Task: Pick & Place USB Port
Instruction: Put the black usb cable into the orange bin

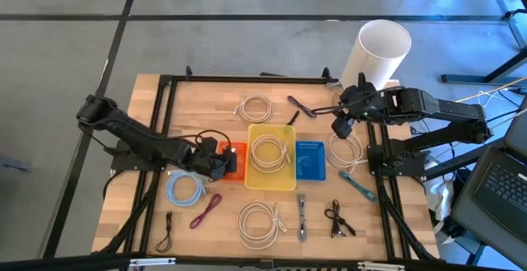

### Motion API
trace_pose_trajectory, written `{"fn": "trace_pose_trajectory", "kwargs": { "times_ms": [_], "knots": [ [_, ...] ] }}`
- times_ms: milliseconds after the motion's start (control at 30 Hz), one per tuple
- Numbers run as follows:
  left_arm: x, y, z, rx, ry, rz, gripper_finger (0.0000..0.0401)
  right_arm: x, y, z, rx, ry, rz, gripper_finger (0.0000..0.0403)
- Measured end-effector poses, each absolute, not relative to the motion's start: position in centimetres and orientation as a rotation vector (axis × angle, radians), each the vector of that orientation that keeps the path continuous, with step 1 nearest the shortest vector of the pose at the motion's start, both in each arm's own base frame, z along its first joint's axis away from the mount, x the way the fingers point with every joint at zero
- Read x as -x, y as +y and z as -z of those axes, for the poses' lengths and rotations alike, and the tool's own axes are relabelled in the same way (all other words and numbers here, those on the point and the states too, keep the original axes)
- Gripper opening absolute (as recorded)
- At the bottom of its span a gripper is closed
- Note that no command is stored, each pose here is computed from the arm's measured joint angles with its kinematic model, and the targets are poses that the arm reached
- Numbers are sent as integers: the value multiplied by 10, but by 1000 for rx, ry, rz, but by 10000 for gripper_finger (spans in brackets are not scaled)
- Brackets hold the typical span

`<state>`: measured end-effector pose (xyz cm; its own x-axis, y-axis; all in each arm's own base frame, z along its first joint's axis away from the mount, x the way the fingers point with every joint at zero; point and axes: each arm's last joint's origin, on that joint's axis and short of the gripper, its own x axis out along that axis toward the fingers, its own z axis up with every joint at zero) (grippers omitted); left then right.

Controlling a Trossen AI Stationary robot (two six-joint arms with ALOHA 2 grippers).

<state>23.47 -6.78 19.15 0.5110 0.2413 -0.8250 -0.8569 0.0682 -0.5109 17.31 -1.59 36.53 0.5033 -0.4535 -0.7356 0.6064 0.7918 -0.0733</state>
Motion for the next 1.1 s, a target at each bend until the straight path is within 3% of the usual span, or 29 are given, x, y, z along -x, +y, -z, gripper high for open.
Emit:
{"fn": "trace_pose_trajectory", "kwargs": {
  "times_ms": [800,1100],
  "knots": [
    [-254,-48,-150,1148,870,-985,26,-173,-16,-366,-197,817,658,184],
    [-257,-49,-146,1154,873,-975,26,-173,-16,-366,-197,816,662,184]
  ]
}}
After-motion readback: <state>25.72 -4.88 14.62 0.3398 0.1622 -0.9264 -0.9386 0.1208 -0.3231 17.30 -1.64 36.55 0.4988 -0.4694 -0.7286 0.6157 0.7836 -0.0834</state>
